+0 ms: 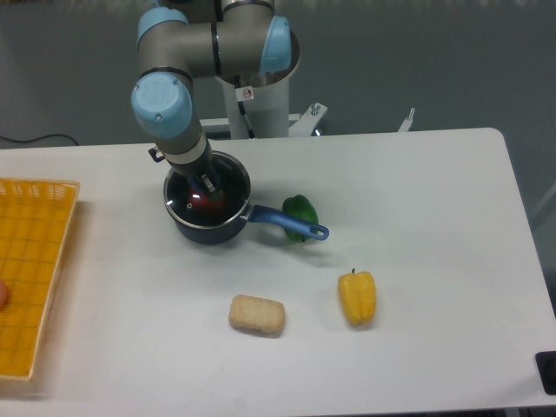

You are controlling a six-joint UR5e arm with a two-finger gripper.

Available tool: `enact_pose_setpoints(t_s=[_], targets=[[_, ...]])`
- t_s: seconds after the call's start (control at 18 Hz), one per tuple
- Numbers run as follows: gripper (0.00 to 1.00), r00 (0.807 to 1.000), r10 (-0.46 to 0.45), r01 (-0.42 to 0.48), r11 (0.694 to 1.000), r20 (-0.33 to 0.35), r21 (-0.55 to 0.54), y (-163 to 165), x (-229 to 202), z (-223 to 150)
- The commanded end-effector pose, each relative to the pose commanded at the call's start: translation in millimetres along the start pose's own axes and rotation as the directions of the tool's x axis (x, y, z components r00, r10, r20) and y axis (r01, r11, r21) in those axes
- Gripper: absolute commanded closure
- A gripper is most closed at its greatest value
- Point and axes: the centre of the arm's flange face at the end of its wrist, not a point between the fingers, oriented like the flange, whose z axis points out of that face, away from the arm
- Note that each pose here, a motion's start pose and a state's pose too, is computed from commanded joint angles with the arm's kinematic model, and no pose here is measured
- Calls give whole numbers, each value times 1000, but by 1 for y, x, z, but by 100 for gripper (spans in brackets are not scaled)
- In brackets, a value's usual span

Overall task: Close the pot lid
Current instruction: 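Lower the glass lid onto the saucepan rim and settle it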

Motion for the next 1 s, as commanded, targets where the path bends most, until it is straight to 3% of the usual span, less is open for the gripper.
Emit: enact_pose_setpoints(t_s=[1.0], targets=[[62,1000,7,-7,1000,-4,-3,1,-4,2]])
